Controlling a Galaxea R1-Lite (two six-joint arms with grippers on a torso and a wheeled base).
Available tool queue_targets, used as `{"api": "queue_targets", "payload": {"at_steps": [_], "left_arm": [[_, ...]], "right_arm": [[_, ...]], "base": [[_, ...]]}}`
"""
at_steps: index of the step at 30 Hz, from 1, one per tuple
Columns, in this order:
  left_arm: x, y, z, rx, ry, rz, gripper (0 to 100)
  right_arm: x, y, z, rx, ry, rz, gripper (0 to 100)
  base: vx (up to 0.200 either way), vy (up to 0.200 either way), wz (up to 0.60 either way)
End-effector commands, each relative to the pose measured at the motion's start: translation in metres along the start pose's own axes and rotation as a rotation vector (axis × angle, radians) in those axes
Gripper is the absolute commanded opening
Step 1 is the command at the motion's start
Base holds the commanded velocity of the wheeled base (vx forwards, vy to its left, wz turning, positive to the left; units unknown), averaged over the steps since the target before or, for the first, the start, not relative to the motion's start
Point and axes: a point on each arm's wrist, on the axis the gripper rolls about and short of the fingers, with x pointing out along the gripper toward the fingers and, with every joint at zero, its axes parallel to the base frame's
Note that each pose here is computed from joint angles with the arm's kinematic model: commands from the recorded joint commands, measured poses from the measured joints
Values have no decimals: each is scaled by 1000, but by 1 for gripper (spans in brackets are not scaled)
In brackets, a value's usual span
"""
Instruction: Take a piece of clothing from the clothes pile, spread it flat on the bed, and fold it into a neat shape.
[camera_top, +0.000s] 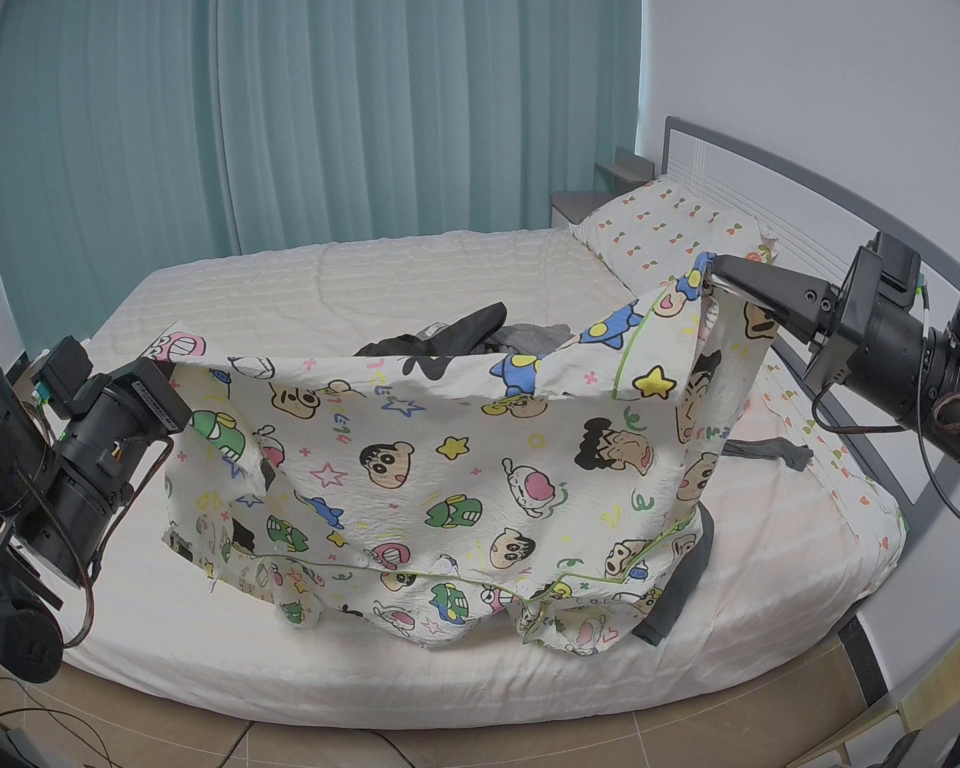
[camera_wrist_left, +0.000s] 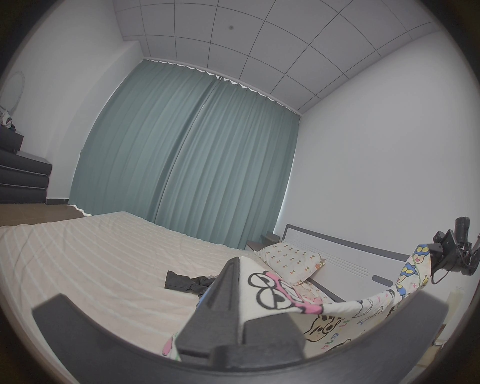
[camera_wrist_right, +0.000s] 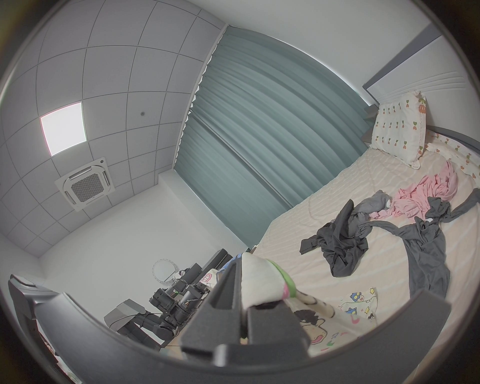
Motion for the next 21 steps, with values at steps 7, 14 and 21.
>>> {"api": "queue_targets", "payload": {"at_steps": [7,14,21], "left_arm": [[2,1,-4,5,16,6,0],[-1,2,-7,7,28,13,0],[-2,2,-6,7,25,12,0]], "right_arm": [[0,0,0,1,2,1,0],[0,0,-1,2,3,0,0],[0,0,-1,2,3,0,0]], "base": [[200,0,0],[0,0,0],[0,0,0]]}}
